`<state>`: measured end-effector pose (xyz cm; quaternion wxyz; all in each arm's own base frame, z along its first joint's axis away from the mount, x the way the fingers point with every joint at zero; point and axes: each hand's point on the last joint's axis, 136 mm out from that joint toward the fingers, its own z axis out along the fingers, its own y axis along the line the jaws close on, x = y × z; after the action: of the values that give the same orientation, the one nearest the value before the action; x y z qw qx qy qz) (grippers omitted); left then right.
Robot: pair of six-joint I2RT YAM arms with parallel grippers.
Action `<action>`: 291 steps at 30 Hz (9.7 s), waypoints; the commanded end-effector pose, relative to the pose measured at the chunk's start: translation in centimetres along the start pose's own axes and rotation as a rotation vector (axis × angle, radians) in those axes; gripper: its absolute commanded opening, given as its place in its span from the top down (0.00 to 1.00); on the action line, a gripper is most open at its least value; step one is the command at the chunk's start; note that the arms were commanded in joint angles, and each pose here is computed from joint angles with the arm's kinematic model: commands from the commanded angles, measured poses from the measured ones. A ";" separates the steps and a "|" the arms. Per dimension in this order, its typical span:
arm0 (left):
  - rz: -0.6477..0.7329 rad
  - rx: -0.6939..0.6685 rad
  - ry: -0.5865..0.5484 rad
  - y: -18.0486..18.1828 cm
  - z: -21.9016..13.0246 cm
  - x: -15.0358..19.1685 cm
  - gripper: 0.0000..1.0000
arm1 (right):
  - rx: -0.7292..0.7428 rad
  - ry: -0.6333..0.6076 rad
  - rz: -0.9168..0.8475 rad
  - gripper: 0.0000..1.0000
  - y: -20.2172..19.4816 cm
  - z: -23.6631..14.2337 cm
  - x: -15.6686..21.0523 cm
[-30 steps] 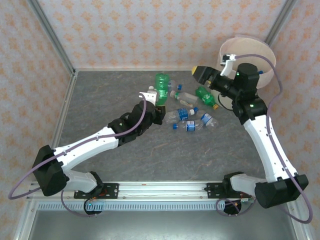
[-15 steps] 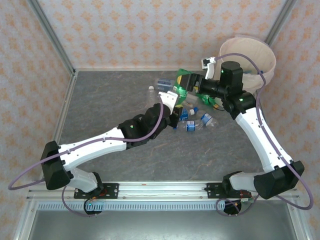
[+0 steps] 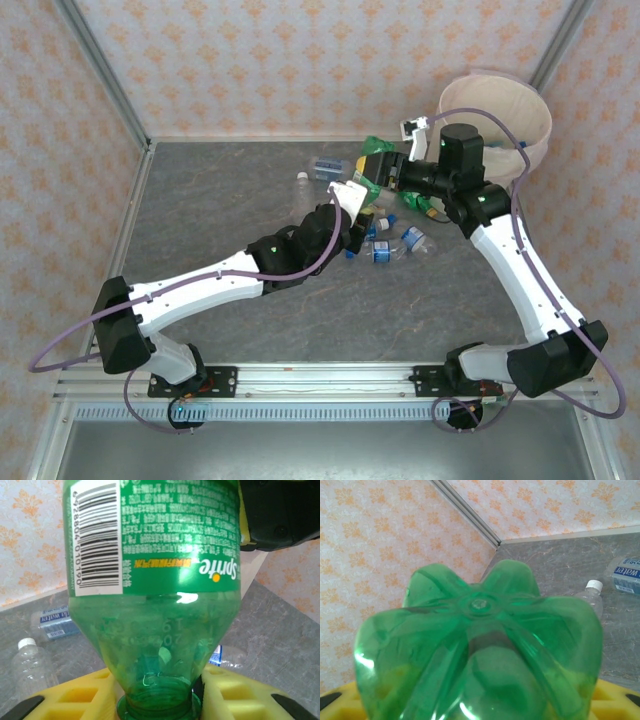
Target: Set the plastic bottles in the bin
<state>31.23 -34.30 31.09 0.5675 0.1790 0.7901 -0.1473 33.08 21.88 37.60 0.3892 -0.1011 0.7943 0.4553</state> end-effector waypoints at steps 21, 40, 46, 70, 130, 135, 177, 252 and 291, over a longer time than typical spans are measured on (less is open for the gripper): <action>-0.215 -0.121 -0.067 6.8 -2.9 -4.1 0.01 | 0.387 -0.463 0.071 0.52 -5.9 -7.5 -12.1; -0.242 -0.055 -0.010 9.8 -3.3 -1.5 0.01 | 0.907 -1.005 0.259 0.55 -17.5 -18.3 -23.1; -0.212 -0.097 0.011 10.7 -4.0 -0.5 0.01 | 1.057 -1.005 0.276 0.55 -22.1 -18.1 -23.9; -0.267 -0.143 0.106 11.2 -2.5 4.8 0.01 | 1.054 -0.804 0.247 0.00 -23.3 -14.7 -23.7; -0.564 -0.303 0.684 22.2 17.3 21.4 0.16 | 0.711 -0.399 0.202 0.00 -8.3 -5.4 -1.9; -0.571 -0.290 0.709 22.0 18.2 22.3 0.20 | 0.719 -0.405 0.198 0.00 -8.2 -5.6 -2.0; -0.250 0.250 0.042 8.1 1.9 3.4 0.50 | 0.303 -0.181 0.193 0.30 -2.4 2.1 -2.1; -0.276 0.151 -0.137 9.6 -7.2 -3.0 0.01 | 0.892 -1.229 0.326 0.80 -14.7 -25.2 -20.4; -0.241 0.105 0.087 8.8 -0.8 2.9 0.01 | 0.935 -0.900 0.250 0.00 -17.6 -19.3 -20.8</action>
<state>33.23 -25.20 28.81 0.5156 0.1172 0.8136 -0.2419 48.39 -9.55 44.38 0.6213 0.4106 0.6635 0.0723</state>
